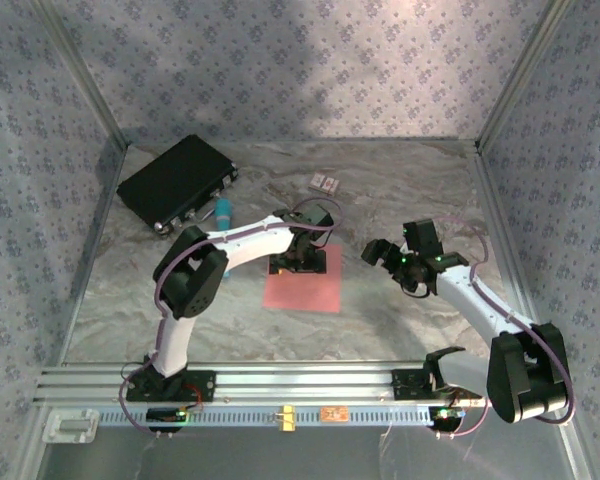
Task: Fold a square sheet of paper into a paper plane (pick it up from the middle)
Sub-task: First fold the square sheet of paper in half at the center of the table.
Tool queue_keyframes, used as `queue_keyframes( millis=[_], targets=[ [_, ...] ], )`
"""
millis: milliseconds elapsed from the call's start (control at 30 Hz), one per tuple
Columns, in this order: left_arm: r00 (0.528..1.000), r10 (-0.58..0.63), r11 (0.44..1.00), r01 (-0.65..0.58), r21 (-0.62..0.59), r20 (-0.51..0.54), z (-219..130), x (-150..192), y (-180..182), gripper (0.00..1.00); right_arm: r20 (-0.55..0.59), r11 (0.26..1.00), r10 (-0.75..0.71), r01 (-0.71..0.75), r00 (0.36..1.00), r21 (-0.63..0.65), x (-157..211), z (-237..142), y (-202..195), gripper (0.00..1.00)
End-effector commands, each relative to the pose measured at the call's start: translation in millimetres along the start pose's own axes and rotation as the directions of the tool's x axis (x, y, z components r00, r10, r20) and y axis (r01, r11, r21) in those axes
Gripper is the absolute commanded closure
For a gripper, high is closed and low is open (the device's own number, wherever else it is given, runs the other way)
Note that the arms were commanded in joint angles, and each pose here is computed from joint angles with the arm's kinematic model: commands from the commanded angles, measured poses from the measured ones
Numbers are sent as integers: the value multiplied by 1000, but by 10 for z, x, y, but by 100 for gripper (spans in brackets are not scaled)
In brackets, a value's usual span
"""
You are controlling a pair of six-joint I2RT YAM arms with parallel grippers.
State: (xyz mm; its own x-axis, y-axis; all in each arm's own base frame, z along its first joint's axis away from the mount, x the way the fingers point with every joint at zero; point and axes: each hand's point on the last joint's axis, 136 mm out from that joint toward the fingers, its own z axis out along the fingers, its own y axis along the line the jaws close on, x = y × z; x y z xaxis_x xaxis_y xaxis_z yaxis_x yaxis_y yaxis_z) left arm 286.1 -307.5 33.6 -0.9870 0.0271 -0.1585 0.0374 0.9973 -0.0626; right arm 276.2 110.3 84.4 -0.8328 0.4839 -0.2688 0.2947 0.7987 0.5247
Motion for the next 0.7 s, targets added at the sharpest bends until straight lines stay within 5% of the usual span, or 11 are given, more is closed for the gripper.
queue_keyframes(
  millis=[0, 667],
  targets=[
    [999, 21, 998, -22, -50, -24, 18, 16, 23, 6, -16, 1000, -7, 7, 1000, -4, 58, -12, -32, 1],
    [991, 45, 995, -55, -77, -123, 376, 252, 113, 5, -25, 1000, 0, 1, 1000, 25, 82, 31, -110, 1]
  ],
)
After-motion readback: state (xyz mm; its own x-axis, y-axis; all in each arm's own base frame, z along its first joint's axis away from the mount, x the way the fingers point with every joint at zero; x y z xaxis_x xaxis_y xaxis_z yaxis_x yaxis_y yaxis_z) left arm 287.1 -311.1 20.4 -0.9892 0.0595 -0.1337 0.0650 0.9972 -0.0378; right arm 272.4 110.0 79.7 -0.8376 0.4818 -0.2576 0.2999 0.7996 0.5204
